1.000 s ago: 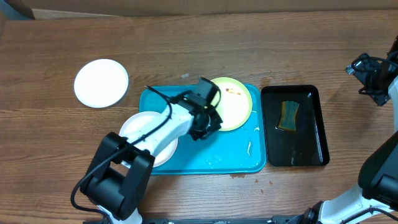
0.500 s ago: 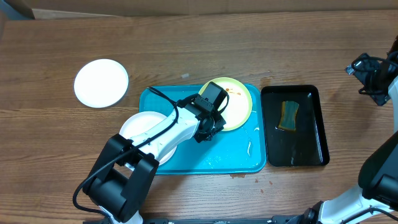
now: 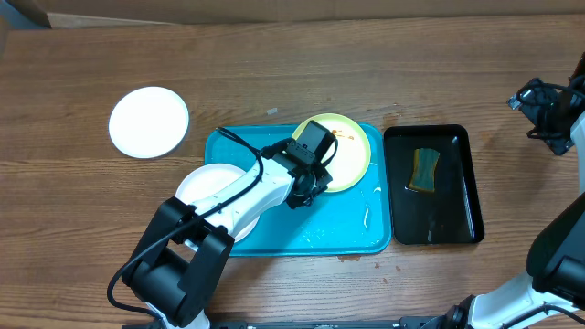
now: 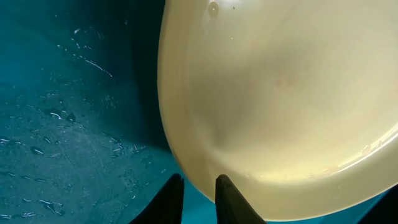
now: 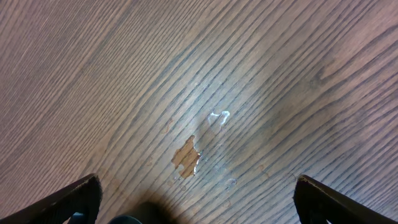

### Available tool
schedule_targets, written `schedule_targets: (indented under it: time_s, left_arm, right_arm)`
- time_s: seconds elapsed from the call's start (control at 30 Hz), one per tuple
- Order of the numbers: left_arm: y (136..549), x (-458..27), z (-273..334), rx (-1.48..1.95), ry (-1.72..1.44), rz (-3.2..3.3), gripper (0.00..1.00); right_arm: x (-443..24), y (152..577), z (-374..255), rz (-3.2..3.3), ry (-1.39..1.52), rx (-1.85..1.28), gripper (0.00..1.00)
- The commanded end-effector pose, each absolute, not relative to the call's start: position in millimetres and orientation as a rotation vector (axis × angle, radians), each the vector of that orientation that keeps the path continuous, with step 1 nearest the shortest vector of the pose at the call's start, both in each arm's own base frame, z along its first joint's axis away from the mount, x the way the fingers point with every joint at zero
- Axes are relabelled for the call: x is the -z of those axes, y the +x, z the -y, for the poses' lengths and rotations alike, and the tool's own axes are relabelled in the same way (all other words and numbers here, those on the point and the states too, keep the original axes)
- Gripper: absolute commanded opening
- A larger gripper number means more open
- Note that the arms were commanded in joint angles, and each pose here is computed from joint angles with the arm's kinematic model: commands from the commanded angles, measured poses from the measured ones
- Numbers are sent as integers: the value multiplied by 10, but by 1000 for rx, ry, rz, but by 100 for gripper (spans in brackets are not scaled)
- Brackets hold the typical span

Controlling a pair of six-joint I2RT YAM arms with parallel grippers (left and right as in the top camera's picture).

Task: Clean dirty plates on tray and stack at the side
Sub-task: 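Grip the yellow-green plate's left rim with the left gripper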

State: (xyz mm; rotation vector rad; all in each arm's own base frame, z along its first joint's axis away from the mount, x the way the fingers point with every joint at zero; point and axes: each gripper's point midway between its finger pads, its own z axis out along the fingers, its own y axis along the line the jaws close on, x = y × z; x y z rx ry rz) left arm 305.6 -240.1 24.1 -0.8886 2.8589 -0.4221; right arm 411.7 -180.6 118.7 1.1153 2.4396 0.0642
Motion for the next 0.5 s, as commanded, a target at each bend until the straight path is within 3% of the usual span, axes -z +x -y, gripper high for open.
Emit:
schedule_targets:
  time_s: [0.0,0.47]
  left_arm:
    - [3036,-183,2363,380,-897,-2852,21]
    - [3083,-178,2331,360,-892,-2822,23]
  right_arm:
    - [-1279,4157,1813,-2414,1110,-68,100]
    - [-1279,4157,1812,-2414,1110,-69,100]
